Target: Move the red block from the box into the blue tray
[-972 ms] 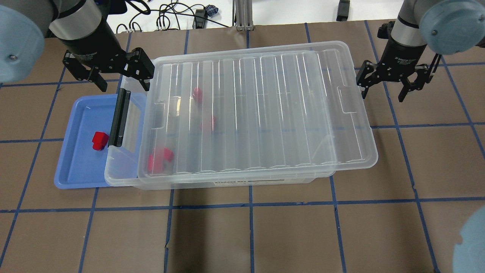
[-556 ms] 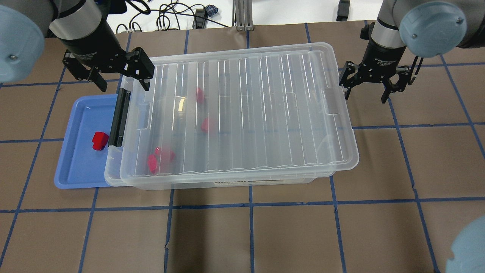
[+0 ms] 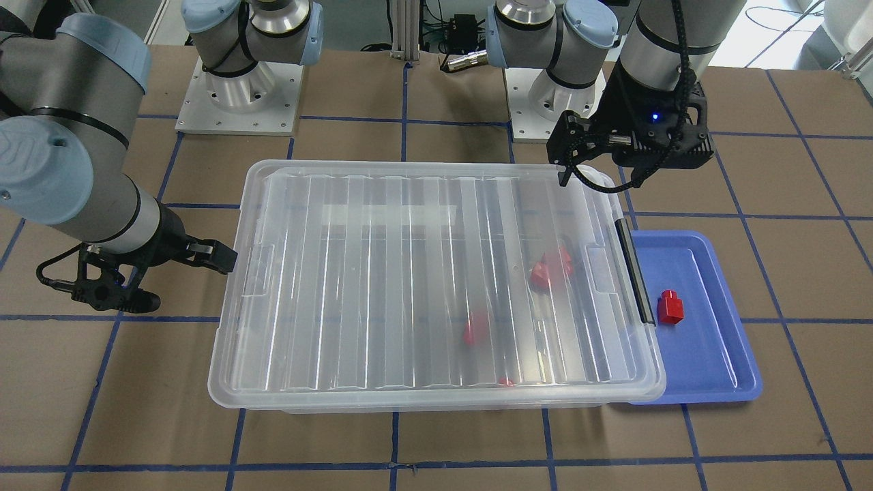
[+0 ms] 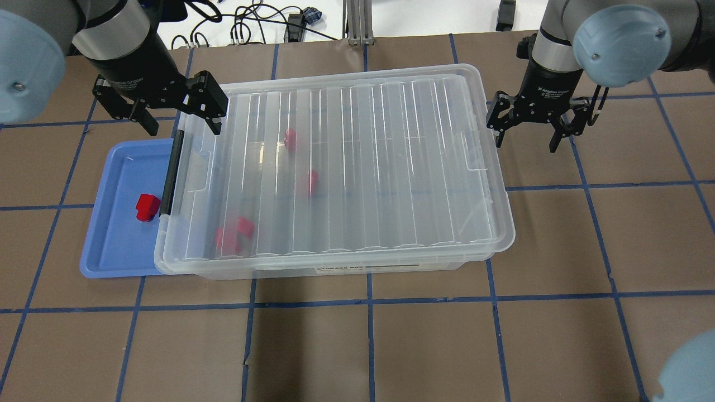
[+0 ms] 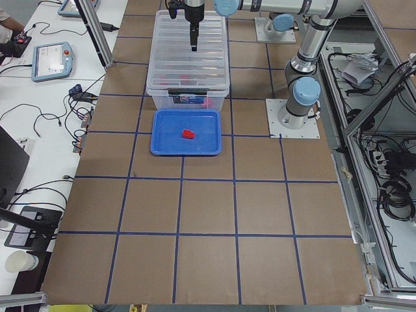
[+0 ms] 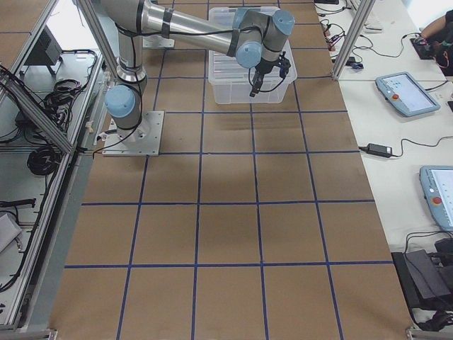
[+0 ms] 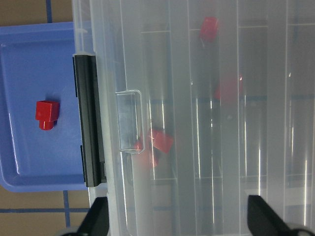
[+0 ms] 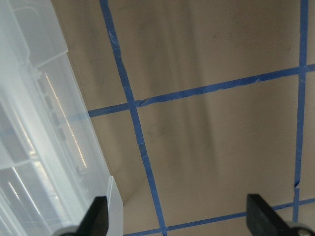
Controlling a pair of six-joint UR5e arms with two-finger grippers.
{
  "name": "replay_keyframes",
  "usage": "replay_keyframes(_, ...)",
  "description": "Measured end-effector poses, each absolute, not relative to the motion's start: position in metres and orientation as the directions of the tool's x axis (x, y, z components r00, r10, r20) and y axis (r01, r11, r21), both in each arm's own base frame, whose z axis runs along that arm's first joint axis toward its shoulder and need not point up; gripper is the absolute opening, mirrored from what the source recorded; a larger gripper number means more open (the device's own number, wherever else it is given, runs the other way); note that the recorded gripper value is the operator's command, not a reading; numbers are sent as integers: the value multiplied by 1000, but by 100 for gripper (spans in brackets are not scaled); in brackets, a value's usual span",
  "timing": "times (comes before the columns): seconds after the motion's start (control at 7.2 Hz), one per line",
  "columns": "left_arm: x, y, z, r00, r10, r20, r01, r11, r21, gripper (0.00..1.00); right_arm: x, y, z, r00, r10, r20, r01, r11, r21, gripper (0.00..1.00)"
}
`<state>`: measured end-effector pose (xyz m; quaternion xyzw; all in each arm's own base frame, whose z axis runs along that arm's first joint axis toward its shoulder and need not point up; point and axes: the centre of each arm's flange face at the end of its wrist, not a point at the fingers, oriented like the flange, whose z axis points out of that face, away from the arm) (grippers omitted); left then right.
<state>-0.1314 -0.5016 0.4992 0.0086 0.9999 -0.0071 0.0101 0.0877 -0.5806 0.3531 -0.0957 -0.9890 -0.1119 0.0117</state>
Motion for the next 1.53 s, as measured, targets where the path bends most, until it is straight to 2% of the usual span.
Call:
replay_keyframes(0.28,-132,-502,500,-1000,16,-19,16,1000,-15,100,89,-577,371,-982,182,43,187,964,190,100)
replay_keyframes(0.83,-131,-501,502,-1000,16,-22,17,1000,-19,100,93,-528,466,-976,216,26,217,976,21,100)
replay_keyframes(1.25,-130,-502,506,-1000,15,-24,16,1000,-27,100,120,-479,487,-981,194,0,194,981,21,100)
replay_keyframes(1.53,-131,-502,510,-999,18,-28,19,999,-33,100,120,-469,490,-984,181,4,181,983,26,100)
